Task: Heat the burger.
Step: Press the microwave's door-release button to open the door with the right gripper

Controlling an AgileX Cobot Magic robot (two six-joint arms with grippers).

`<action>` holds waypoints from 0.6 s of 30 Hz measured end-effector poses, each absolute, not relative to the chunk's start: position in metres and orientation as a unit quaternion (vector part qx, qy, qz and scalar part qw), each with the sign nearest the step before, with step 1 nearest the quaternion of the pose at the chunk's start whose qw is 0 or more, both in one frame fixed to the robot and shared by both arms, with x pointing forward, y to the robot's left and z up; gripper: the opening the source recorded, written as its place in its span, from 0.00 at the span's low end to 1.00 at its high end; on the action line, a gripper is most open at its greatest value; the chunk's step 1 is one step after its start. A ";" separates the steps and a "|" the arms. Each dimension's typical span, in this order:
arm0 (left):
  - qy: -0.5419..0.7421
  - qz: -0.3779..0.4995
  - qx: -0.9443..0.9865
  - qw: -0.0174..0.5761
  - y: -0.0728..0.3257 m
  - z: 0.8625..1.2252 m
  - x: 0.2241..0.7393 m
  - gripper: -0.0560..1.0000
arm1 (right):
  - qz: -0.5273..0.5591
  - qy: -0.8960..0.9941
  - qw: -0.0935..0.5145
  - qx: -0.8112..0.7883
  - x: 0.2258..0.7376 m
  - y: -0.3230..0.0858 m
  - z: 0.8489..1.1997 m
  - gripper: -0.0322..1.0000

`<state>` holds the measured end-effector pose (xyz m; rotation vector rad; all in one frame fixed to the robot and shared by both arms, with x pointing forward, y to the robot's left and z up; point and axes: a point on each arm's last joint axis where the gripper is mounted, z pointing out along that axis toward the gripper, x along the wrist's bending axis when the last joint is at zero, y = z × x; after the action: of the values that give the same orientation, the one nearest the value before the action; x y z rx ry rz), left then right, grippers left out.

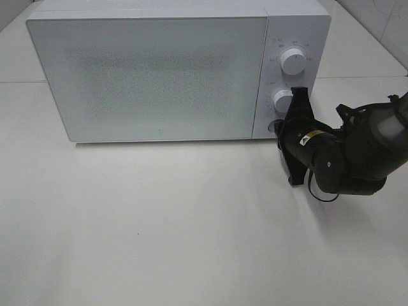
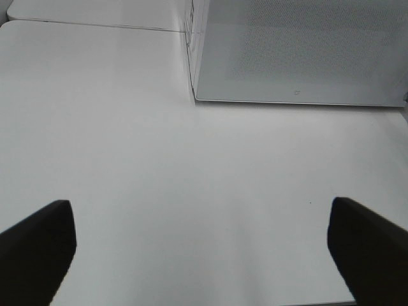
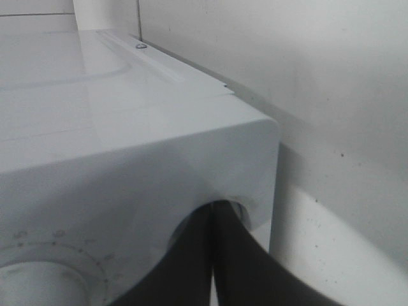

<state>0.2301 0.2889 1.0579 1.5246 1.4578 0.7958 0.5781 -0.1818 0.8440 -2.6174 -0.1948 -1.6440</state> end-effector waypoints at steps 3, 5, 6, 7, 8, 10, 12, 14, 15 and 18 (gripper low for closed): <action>0.584 0.319 0.611 0.429 0.289 1.058 0.230 0.99 | -0.532 -0.062 0.018 -0.845 0.579 -0.181 0.843 0.06; 0.584 0.319 0.611 0.429 0.289 1.058 0.230 0.99 | -0.534 -0.059 0.016 -0.844 0.580 -0.180 0.844 0.06; 0.584 0.319 0.611 0.429 0.289 1.058 0.230 0.99 | -0.534 -0.057 0.015 -0.843 0.581 -0.179 0.844 0.06; 0.584 0.319 0.611 0.429 0.289 1.058 0.230 0.99 | -0.534 -0.057 0.015 -0.843 0.581 -0.179 0.844 0.06; 0.584 0.319 0.611 0.429 0.289 1.058 0.230 0.99 | -0.535 -0.055 0.013 -0.843 0.583 -0.179 0.845 0.06; 0.584 0.319 0.611 0.429 0.289 1.058 0.230 0.99 | -0.536 -0.057 0.013 -0.842 0.584 -0.177 0.845 0.06; 0.584 0.319 0.611 0.429 0.289 1.058 0.230 0.99 | -0.537 -0.055 0.009 -0.842 0.587 -0.177 0.844 0.06; 0.584 0.319 0.611 0.429 0.289 1.058 0.230 0.99 | -0.537 -0.053 0.007 -0.842 0.588 -0.175 0.844 0.06; 0.584 0.319 0.611 0.429 0.289 1.058 0.230 0.99 | -0.537 -0.053 0.007 -0.842 0.588 -0.175 0.844 0.06; 0.584 0.319 0.611 0.429 0.289 1.058 0.230 0.99 | -0.532 -0.049 0.006 -0.845 0.589 -0.174 0.844 0.06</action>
<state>0.2301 0.2889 1.0579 1.5246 1.4578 0.7958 0.5888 -0.1741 0.8439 -2.6448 -0.1529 -1.6656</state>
